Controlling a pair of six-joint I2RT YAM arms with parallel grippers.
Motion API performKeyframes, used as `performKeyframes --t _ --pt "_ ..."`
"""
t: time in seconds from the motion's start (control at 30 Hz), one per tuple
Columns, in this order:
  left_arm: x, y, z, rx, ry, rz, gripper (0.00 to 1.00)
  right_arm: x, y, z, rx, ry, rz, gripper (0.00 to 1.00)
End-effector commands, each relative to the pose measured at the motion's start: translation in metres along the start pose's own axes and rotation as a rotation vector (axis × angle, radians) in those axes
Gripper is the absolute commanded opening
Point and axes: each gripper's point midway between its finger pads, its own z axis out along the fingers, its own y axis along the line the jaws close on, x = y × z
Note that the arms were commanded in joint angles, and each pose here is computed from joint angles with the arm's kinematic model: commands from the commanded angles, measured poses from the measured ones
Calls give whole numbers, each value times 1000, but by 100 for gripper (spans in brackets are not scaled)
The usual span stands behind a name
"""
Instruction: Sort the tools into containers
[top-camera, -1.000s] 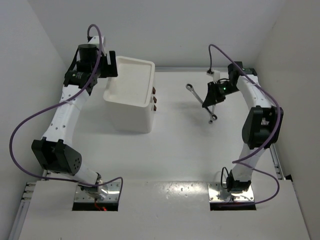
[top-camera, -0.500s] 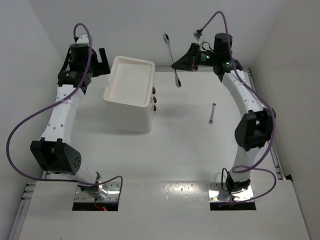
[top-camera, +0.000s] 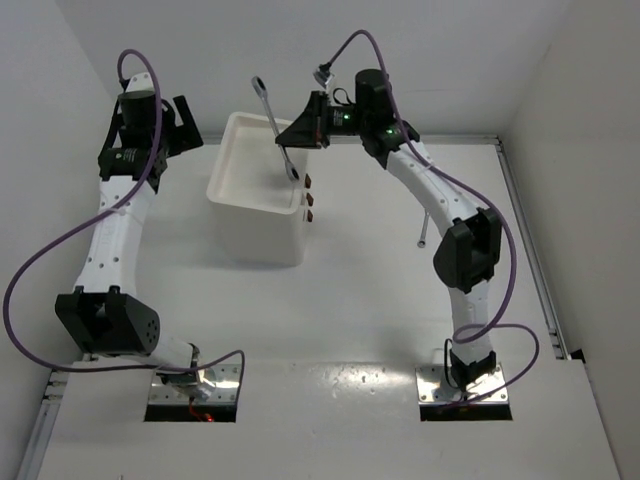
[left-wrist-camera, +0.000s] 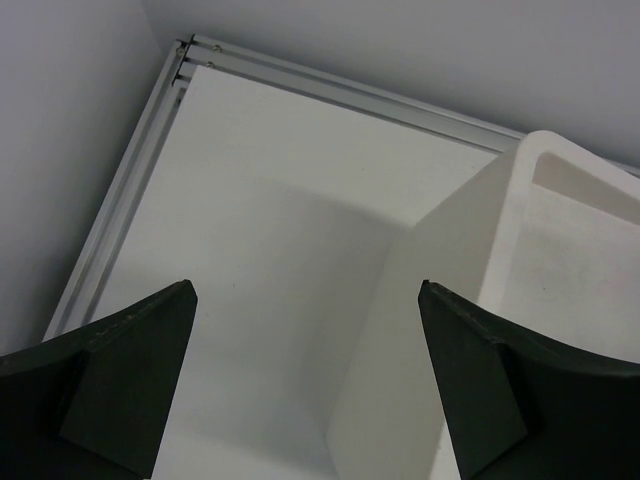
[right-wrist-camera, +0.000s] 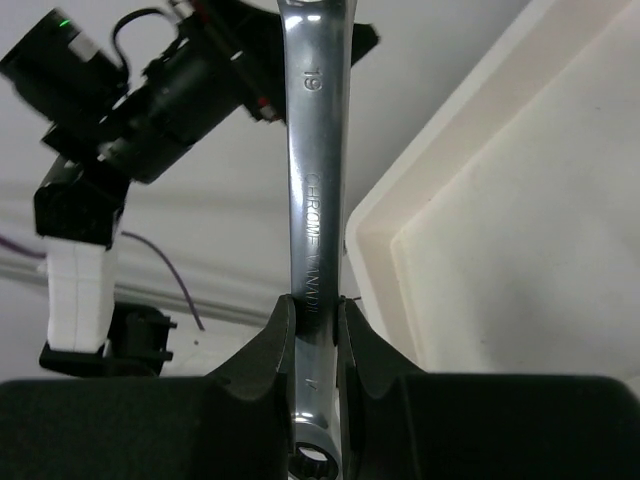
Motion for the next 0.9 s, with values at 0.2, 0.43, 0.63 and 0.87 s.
performKeyframes --t 0.2,0.43,0.63,0.87 --pt "-14 8 -16 7 -54 -39 100 -7 -19 38 25 -54 -22 0" --pt "-11 12 -19 6 -51 -42 100 13 -57 46 102 -5 -18 0" --pt "-5 15 -19 4 -38 -43 100 21 -72 52 135 8 -27 0" --pt "-6 16 -24 6 -47 -45 100 26 -75 57 134 19 -22 52"
